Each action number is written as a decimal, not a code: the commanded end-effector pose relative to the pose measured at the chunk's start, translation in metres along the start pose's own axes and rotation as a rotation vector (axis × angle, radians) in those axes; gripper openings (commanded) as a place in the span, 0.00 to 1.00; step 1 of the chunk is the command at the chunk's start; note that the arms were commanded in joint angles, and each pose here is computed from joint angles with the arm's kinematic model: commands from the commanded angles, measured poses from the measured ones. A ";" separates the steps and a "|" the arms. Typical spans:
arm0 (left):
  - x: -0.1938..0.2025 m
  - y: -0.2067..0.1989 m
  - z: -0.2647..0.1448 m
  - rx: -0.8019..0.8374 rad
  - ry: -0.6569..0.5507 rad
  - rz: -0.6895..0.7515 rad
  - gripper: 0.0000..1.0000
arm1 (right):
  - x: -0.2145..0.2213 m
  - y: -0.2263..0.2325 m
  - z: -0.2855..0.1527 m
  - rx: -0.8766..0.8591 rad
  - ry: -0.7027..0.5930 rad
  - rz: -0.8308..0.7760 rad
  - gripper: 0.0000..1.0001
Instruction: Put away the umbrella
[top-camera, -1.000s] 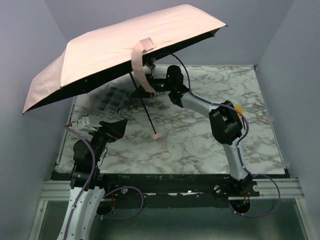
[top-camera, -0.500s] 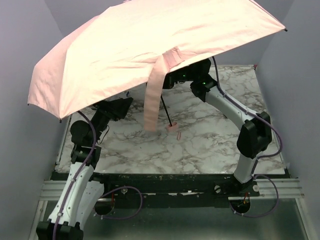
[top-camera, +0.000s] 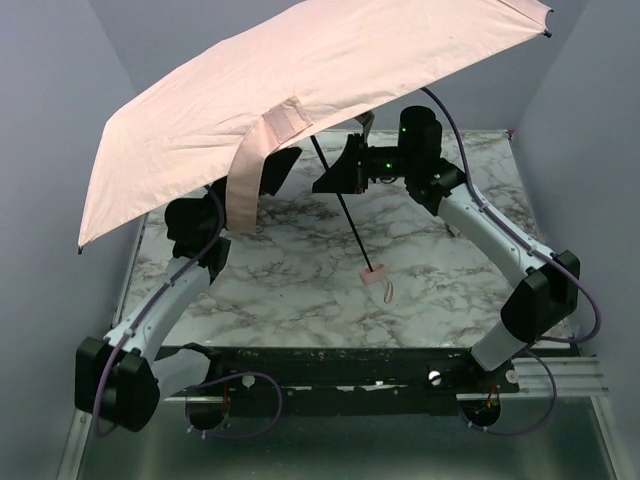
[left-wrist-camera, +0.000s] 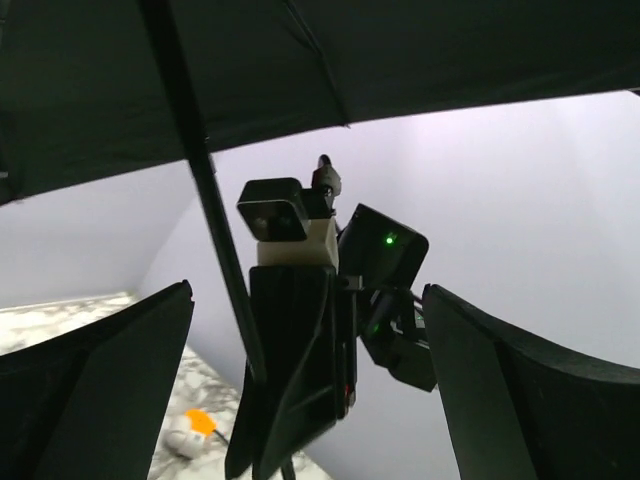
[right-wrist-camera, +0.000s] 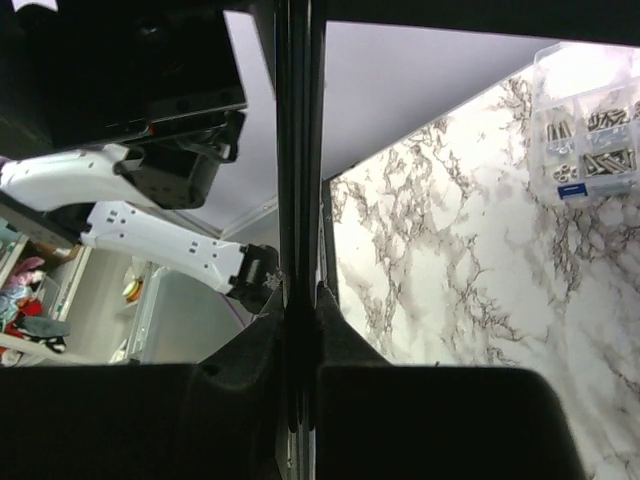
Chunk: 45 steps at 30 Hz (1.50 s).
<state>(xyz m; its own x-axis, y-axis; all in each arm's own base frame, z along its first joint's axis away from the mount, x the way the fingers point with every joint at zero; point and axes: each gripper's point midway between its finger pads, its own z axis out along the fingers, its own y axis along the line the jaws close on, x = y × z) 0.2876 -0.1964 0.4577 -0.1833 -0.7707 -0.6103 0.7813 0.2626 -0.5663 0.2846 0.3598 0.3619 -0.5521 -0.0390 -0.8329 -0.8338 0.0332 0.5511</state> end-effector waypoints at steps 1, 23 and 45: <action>0.004 -0.040 0.027 0.211 0.005 -0.017 0.94 | -0.009 0.034 -0.014 -0.052 -0.014 -0.087 0.01; 0.036 0.002 0.066 0.049 0.068 -0.062 0.38 | -0.001 0.041 -0.022 -0.060 -0.004 -0.073 0.01; 0.041 -0.024 0.079 0.070 0.159 -0.053 0.00 | -0.009 0.019 -0.028 0.153 0.022 -0.243 0.49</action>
<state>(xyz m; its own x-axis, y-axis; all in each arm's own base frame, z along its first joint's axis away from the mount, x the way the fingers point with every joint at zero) 0.3336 -0.2713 0.4587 -0.3377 -0.6657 -0.6655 0.6741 0.3224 -0.6646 0.2916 0.3336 0.3662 -0.3652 -0.0854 -0.9270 -0.9116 0.2346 0.3376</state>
